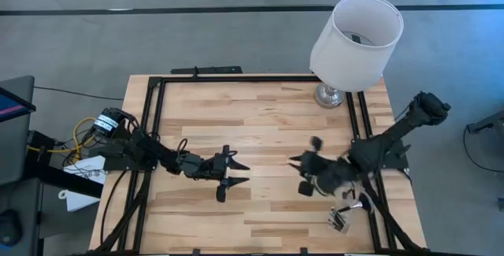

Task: Pick & Place Makeup Brushes
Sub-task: Return to Home Position

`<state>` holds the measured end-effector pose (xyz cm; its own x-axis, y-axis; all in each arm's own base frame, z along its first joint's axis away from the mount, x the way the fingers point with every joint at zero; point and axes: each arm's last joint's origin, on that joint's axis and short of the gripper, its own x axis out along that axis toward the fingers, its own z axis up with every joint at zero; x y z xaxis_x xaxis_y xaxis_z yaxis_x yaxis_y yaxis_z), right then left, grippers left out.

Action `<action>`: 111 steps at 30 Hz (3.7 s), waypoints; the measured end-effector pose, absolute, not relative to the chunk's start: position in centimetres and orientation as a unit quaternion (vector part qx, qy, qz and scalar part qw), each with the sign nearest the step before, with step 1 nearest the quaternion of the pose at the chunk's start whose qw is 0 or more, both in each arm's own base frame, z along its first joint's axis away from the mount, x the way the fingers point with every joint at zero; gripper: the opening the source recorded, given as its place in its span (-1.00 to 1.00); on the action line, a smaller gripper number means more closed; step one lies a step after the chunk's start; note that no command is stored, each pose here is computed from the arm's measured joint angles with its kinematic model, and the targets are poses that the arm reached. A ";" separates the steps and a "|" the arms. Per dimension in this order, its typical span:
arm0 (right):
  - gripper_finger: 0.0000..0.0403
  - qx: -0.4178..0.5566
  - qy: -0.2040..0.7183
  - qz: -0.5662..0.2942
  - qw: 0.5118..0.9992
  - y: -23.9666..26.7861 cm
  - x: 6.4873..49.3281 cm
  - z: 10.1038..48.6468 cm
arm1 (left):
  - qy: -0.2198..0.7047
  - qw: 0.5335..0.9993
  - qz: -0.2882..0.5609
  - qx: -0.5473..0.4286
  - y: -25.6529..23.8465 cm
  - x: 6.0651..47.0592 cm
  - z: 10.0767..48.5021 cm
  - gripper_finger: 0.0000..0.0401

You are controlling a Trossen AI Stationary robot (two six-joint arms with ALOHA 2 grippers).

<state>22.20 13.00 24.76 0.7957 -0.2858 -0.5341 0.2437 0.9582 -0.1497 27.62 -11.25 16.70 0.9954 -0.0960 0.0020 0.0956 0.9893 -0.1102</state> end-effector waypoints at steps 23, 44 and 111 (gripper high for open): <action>-0.71 -0.010 0.389 -0.061 0.919 6.5 25.4 22.3 | 0.054 0.996 -0.068 -0.006 -7.6 20.2 19.9 -0.19; -0.71 -0.123 0.337 -0.061 0.932 9.4 23.4 20.5 | -0.055 0.995 -0.076 -0.016 -4.5 14.2 16.9 -0.19; -0.71 0.059 0.006 -0.124 0.990 4.7 11.9 18.4 | -0.067 0.996 -0.040 -0.036 -2.9 10.5 18.1 -0.19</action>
